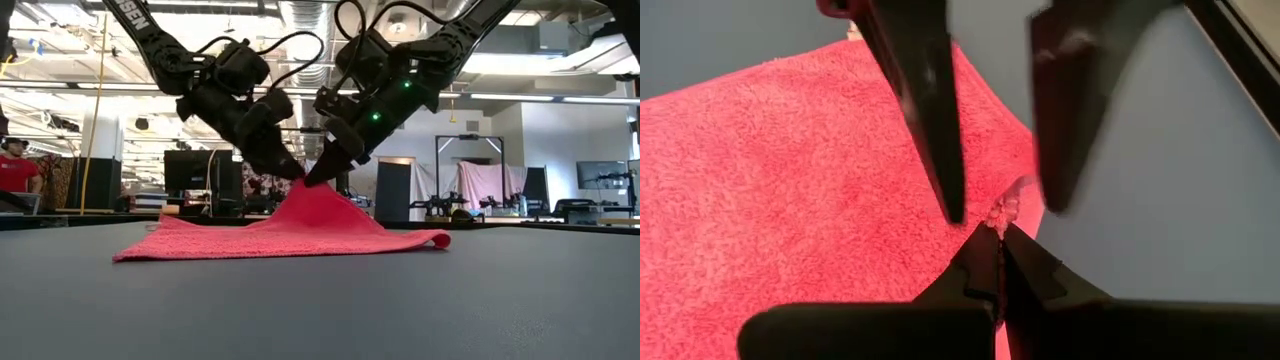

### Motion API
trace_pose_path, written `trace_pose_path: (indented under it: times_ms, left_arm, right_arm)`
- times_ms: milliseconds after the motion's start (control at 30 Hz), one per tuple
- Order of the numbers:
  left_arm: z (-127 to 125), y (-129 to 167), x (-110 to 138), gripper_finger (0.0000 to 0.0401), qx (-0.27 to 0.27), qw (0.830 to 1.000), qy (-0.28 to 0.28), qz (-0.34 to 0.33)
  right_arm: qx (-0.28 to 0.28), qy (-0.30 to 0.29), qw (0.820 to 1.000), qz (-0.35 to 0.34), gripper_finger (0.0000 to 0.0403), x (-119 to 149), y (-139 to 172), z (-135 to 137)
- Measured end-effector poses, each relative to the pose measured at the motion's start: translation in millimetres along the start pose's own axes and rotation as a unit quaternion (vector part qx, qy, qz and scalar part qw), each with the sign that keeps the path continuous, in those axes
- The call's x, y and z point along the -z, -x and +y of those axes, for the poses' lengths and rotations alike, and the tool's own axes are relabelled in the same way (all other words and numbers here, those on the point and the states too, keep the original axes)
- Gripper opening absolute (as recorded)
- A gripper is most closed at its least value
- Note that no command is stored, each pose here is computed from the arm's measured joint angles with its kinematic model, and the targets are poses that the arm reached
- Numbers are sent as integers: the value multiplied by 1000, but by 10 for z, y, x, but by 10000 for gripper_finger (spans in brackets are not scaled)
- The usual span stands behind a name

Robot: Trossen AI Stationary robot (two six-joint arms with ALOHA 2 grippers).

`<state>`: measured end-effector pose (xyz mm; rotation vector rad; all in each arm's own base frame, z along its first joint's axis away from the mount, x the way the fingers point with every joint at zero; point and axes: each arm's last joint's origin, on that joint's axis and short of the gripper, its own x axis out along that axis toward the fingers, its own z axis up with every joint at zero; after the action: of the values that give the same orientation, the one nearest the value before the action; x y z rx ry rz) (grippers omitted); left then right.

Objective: Roll towel
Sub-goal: Fold the microfiber towel

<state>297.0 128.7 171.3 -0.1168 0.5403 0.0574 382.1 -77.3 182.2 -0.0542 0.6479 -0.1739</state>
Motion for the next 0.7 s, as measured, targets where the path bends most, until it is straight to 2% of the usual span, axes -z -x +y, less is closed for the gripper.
trace_pose_path:
  times_ms: [100, 267, 400, 567, 700]
  left_arm:
    - [-5, -6, 37, 153, 8, 1000, 11, 18]
    - [-6, -4, 15, 141, 15, 1000, 12, 8]
    - [-5, -6, 28, 97, 13, 1000, 14, 14]
    - [-9, -6, 25, 17, 19, 1000, 14, 12]
    - [-10, -6, 20, 2, 20, 1000, 13, 10]
  right_arm:
    - [-1, 2, 1000, 0, 22, -2, 0, 11]
    - [-1, 2, 1000, 0, 22, -2, 0, 13]
    - [-2, 9, 1000, -2, 22, -10, 10, 23]
    - [-2, 15, 1000, -3, 28, -23, 29, 32]
    - [-2, 17, 1000, -1, 50, -24, 38, 46]
